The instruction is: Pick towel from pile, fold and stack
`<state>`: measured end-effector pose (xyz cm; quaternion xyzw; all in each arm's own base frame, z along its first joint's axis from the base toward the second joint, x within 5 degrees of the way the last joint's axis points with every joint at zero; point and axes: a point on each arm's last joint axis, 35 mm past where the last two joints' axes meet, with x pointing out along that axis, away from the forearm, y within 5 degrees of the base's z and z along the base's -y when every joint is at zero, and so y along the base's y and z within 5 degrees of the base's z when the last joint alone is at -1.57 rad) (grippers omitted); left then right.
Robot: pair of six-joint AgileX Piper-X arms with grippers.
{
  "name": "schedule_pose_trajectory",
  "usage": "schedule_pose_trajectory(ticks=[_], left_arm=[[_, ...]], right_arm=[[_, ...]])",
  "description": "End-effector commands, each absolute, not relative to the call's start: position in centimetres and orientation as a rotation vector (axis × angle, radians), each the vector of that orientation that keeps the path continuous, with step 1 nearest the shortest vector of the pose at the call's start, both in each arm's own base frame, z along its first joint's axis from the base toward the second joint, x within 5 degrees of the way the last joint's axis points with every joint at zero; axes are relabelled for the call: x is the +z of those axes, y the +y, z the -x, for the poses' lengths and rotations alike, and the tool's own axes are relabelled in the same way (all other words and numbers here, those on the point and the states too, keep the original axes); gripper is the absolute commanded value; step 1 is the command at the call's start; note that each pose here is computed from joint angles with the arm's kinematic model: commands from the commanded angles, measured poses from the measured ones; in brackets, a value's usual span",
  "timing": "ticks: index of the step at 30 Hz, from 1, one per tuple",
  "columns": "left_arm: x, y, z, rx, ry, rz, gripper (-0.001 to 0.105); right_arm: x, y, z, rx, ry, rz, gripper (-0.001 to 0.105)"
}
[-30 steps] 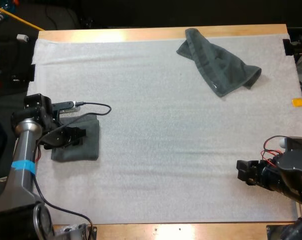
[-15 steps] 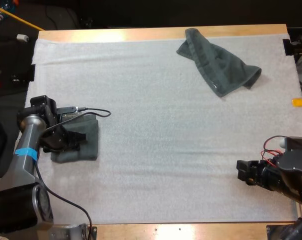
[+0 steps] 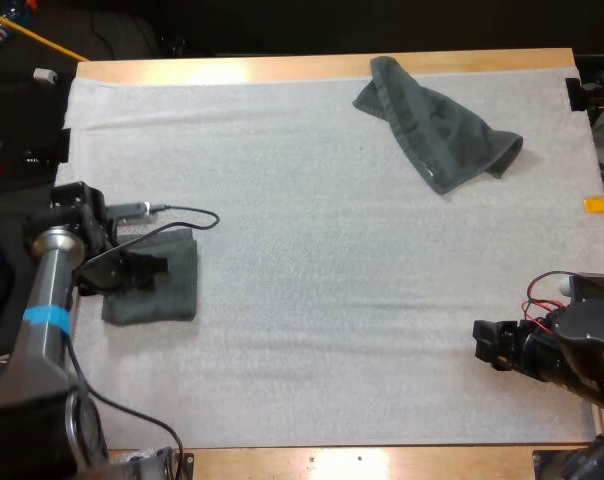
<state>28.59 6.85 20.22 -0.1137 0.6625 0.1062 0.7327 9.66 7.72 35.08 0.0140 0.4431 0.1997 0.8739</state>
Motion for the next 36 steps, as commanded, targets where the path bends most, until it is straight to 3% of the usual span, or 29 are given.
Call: schedule_pose_trajectory(ticks=[1, 8, 14, 25, 36], left_arm=[[22.4, 6.4, -28.6, 0.231, 1.396, 0.238, 0.060], [28.8, 4.7, -26.7, 0.193, 1.204, 0.187, 0.060], [31.8, 2.5, -24.3, 0.131, 1.130, 0.144, 0.060], [34.3, -1.0, -20.9, 0.007, 1.098, 0.080, 0.060], [35.8, -1.0, -18.2, -0.002, 1.065, 0.077, 0.060]], right_arm=[[35.5, 7.7, -9.6, 0.423, 0.901, -0.026, 0.061], [36.0, 8.0, -10.0, 0.453, 0.838, -0.024, 0.061], [36.3, 8.5, -10.7, 0.491, 0.777, 0.032, 0.061], [34.9, 10.3, -14.3, 0.455, 0.783, 0.120, 0.061], [34.9, 5.7, -18.1, 0.352, 0.754, 0.012, 0.061]])
